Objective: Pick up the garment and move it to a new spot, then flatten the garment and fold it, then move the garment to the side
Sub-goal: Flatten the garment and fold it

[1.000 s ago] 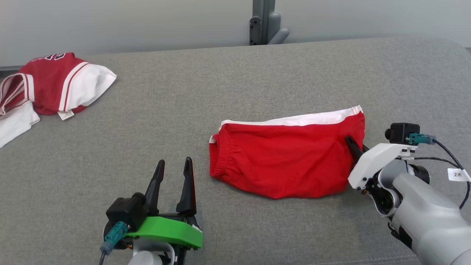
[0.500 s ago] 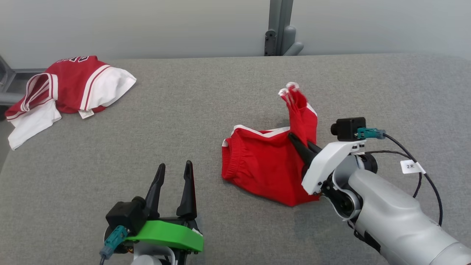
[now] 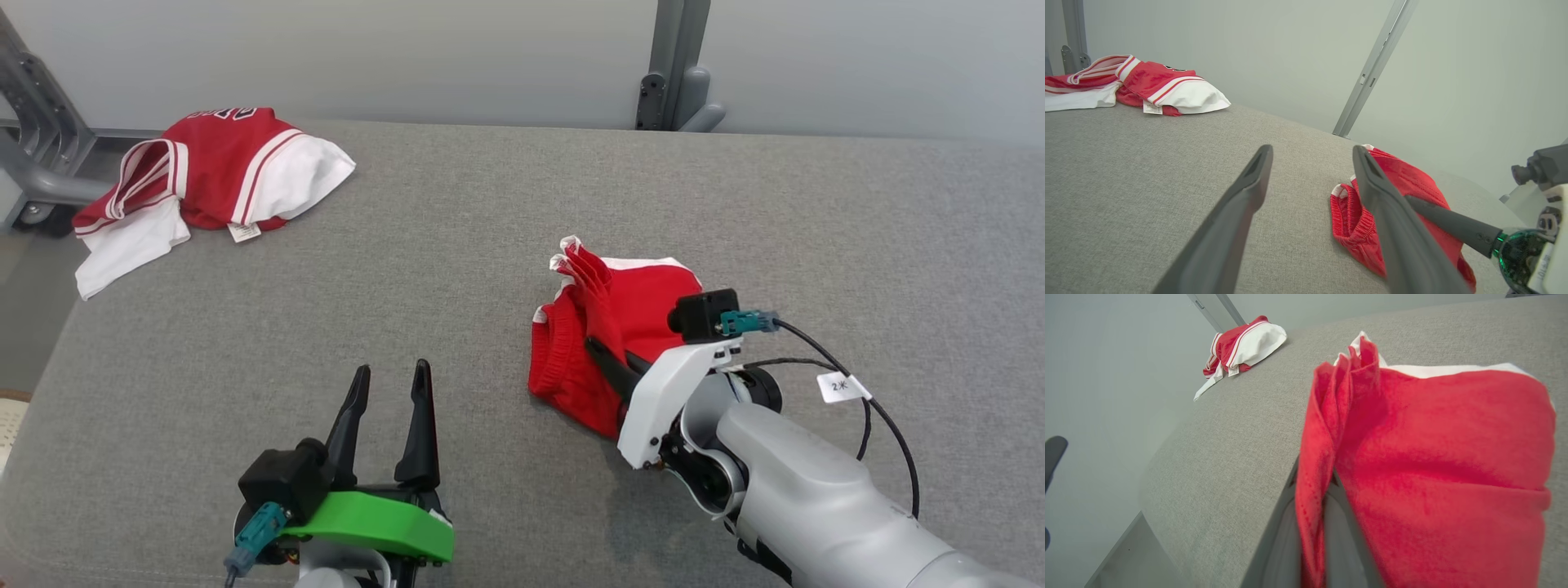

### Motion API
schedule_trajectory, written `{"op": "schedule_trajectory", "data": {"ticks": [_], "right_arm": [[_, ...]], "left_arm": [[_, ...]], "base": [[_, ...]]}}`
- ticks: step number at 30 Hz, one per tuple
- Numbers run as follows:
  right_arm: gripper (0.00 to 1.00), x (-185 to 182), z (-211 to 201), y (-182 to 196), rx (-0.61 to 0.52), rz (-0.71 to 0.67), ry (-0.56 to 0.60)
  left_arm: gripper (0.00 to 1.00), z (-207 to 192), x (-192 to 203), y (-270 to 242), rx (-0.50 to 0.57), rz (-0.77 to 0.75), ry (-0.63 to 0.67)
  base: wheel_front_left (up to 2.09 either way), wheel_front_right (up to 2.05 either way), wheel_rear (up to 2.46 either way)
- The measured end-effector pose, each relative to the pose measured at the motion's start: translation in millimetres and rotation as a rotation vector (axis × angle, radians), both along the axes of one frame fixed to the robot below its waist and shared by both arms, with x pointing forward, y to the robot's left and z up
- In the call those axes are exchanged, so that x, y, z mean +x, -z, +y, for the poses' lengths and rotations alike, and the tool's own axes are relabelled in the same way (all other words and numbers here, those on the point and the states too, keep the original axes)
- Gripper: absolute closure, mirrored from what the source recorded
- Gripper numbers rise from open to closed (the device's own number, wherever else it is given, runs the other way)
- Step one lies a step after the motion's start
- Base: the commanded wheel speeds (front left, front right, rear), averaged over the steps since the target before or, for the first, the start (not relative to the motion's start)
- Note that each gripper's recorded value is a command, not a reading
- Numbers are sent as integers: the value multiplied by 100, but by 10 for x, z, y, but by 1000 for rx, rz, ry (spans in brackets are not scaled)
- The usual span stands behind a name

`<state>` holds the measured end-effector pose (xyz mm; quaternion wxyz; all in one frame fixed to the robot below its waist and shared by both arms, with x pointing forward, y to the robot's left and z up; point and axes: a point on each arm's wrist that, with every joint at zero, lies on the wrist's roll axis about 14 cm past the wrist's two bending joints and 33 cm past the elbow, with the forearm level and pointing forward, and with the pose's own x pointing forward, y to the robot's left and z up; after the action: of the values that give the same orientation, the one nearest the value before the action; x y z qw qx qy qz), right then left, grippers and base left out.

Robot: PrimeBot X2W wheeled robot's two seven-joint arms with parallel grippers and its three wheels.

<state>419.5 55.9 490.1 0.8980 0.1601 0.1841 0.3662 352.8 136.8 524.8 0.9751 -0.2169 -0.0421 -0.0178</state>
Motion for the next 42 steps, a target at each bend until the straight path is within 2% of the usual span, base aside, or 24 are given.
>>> {"op": "schedule_trajectory", "data": {"ticks": [5, 6, 7, 8, 9, 27, 31, 34, 35, 42], "right_arm": [[100, -48, 61, 121, -47, 14, -12], [85, -57, 75, 127, -50, 12, -15], [55, -69, 92, 131, -53, 11, -18], [20, -83, 109, 133, -57, 7, -22], [0, -93, 125, 129, -59, 0, -26], [0, -381, 406, -116, 25, -116, -113], [0, -284, 329, -264, 58, -176, -76], [0, -37, 52, -449, 75, -257, 21], [0, -37, 52, -449, 75, -257, 21], [0, 281, -639, -525, 68, -322, 241]], "left_arm": [[0, 38, -38, -7, -1, -2, -13], [0, 40, -47, -7, -1, -2, -14], [0, 43, -54, -8, -2, -3, -15], [0, 45, -61, -8, -2, -3, -16], [0, 45, -68, -5, -2, -2, -16], [0, -38, -75, 16, -6, 4, 6], [0, -52, -60, 10, -6, 2, 11], [0, -90, -42, 11, -7, 3, 23], [0, -90, -42, 11, -7, 3, 23], [0, -171, -26, 34, -6, 10, 48]], "base": [[0, 0, 0], [0, 0, 0], [0, 0, 0], [0, 0, 0], [0, 0, 0], [0, 0, 0], [0, 0, 0], [0, 0, 0], [0, 0, 0], [0, 0, 0]]}}
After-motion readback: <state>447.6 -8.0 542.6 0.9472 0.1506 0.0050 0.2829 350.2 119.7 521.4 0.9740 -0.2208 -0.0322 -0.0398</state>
